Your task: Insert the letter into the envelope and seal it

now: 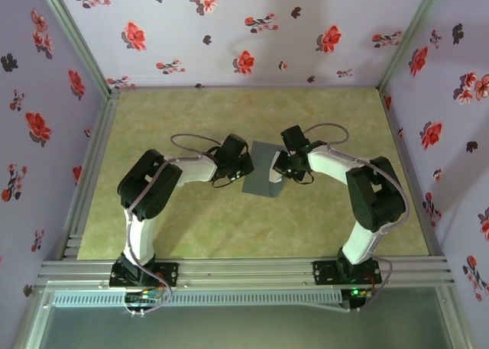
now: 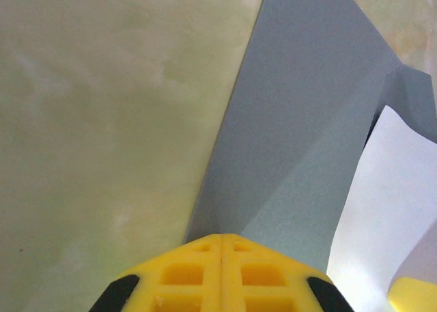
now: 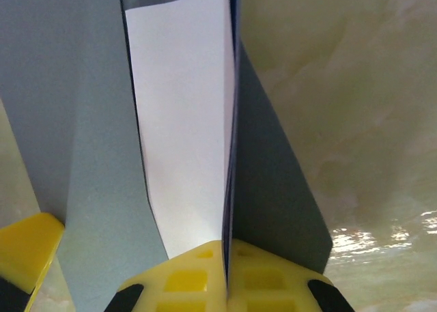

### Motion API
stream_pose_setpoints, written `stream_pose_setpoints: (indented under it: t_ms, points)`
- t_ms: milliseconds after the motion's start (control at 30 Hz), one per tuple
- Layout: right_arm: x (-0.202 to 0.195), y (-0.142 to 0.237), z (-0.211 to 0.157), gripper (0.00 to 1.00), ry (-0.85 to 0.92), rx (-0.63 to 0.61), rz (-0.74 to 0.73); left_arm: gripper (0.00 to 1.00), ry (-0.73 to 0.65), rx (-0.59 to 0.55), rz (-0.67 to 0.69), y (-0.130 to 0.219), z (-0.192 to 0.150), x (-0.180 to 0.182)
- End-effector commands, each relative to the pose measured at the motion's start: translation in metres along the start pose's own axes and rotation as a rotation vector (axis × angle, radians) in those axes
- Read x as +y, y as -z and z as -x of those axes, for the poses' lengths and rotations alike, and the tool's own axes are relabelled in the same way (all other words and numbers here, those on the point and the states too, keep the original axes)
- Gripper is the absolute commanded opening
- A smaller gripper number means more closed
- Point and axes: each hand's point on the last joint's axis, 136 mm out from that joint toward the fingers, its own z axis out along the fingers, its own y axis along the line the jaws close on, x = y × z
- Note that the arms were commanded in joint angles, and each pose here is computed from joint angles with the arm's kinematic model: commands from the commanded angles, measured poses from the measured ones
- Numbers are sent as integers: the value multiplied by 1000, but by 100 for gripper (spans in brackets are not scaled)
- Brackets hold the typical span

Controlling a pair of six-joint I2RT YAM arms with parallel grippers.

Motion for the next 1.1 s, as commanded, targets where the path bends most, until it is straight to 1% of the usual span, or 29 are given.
stream_pose_setpoints:
  t_ms: [0,300,500,633,767,900,1067]
  points:
    - [3,-2,-8,0,-19,20,25,0,19,31,114,-2,-16,33]
    - [5,-6,-18,0,-16,84,65,0,28,30,116,-2,-17,34]
    - [9,-7,-13,0,39,108,129,0,20,41,108,-3,-18,33]
    - [14,-9,-11,0,106,127,178,0,-4,66,92,-7,-21,29]
    - [15,-14,-12,0,135,146,217,0,-16,83,75,-10,-23,25]
    - [24,-16,-14,0,156,151,280,0,-26,92,66,-13,-23,21]
    - [28,-17,-12,0,167,138,300,0,-33,103,62,-16,-24,19]
